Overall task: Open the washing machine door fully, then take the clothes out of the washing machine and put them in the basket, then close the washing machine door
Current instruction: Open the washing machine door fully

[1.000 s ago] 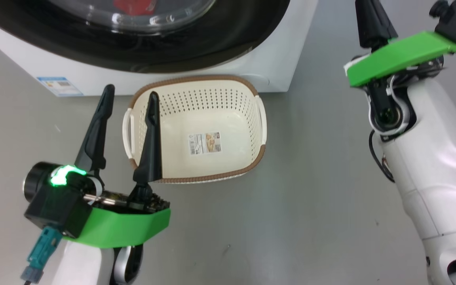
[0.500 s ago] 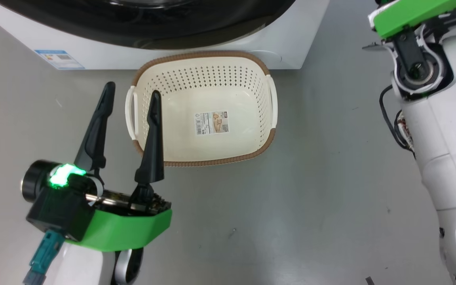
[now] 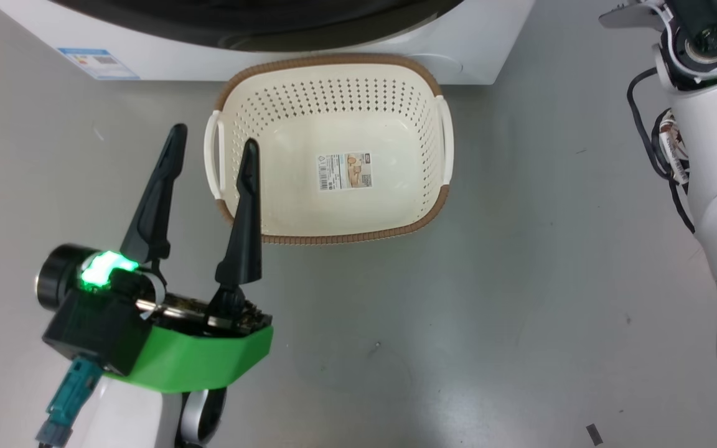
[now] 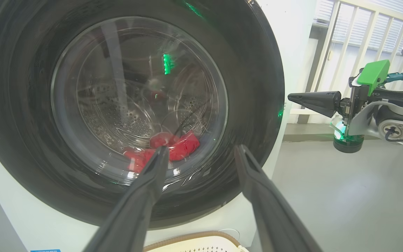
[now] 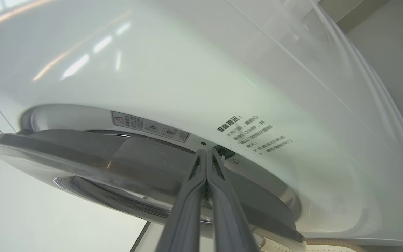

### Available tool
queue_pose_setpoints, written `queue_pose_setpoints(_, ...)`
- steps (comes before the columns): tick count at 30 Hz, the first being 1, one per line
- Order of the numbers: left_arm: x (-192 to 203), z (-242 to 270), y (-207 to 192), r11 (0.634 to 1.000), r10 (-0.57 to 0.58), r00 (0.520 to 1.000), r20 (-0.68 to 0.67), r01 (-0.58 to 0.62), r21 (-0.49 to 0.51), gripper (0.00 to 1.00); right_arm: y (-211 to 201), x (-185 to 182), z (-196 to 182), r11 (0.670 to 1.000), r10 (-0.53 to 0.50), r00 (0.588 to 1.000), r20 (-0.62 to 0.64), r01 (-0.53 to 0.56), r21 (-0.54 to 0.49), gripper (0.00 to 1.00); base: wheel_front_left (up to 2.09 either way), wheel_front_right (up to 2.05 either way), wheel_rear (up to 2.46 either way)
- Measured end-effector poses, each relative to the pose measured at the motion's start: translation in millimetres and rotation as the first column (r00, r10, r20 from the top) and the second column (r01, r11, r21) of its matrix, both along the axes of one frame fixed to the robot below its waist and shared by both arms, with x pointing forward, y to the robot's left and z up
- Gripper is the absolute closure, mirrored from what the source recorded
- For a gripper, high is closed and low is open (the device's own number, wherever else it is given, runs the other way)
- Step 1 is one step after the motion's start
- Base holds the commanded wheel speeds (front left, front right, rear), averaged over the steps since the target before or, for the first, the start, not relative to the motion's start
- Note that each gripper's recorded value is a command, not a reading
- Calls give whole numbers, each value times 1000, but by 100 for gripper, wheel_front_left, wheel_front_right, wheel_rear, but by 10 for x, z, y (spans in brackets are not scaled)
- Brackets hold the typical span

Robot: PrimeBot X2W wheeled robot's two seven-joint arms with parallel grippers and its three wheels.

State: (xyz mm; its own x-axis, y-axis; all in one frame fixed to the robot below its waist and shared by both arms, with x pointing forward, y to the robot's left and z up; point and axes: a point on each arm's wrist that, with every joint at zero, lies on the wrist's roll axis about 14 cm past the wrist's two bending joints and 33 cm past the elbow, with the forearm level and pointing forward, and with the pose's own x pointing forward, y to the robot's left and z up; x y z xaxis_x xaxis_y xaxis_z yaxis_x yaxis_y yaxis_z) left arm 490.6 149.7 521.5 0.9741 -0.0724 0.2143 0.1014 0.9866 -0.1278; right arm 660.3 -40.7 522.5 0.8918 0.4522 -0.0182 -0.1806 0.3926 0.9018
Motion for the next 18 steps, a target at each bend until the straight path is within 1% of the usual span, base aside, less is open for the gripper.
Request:
queue_pose_setpoints(10,19,-85,81,1000,17,1000,-20,-17,14,0,243,86,-117,995,95,994,-58,-93,35,100,0,0,0)
queue_pose_setpoints(13,15,-96,111,1000,25,999,-24,-24,19,0,298,119,-117,993,113,992,-60,-111,29,100,0,0,0)
queue_pose_setpoints(18,3,-128,154,999,37,999,-34,-36,25,0,357,166,-173,990,140,987,-73,-142,-15,100,0,0,0)
